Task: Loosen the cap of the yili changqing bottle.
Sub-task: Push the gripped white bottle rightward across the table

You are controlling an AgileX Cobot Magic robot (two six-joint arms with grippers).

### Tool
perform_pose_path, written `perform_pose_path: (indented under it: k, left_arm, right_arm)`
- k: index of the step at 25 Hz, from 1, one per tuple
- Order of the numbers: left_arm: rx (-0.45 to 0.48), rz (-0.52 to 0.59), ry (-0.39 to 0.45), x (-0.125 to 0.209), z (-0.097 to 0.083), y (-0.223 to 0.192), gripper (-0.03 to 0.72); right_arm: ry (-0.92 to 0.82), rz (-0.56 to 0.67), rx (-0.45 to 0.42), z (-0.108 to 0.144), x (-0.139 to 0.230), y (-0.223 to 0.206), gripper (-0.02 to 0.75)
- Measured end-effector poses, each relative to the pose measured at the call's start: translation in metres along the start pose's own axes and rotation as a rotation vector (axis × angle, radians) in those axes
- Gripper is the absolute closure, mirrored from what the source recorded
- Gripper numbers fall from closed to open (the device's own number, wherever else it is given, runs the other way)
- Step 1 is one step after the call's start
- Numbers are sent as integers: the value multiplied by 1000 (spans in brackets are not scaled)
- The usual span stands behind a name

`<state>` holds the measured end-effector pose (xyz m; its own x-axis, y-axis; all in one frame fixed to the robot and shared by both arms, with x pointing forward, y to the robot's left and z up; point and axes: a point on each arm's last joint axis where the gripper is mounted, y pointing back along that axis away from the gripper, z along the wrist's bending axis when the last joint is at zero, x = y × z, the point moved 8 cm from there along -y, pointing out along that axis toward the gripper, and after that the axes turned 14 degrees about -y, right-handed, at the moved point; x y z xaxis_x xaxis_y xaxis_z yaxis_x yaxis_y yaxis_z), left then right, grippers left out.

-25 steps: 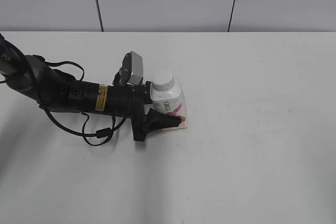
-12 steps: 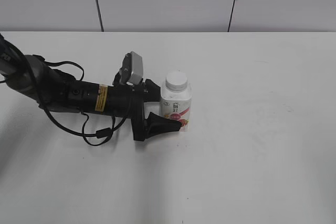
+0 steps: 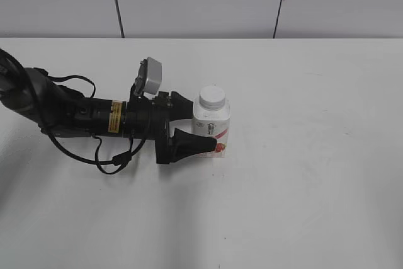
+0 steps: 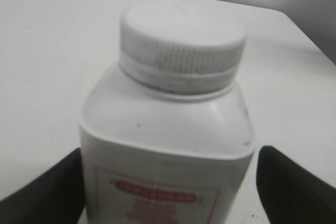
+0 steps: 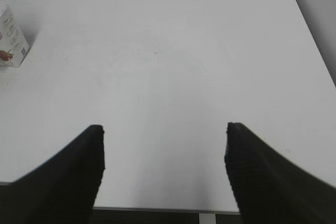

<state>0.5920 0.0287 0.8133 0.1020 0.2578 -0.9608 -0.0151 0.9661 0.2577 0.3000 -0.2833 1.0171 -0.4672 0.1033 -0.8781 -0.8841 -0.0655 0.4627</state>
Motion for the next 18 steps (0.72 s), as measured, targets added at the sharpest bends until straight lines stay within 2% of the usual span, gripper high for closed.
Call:
perform_pose_path:
  k: [9, 18]
  left_arm:
    - [-17, 0, 7, 5, 2, 8, 101]
    - [19, 13, -15, 12, -1, 6, 101]
  right_arm:
    - [0, 0, 0, 0, 0, 0, 173]
    - [0, 0, 0, 0, 0, 0, 173]
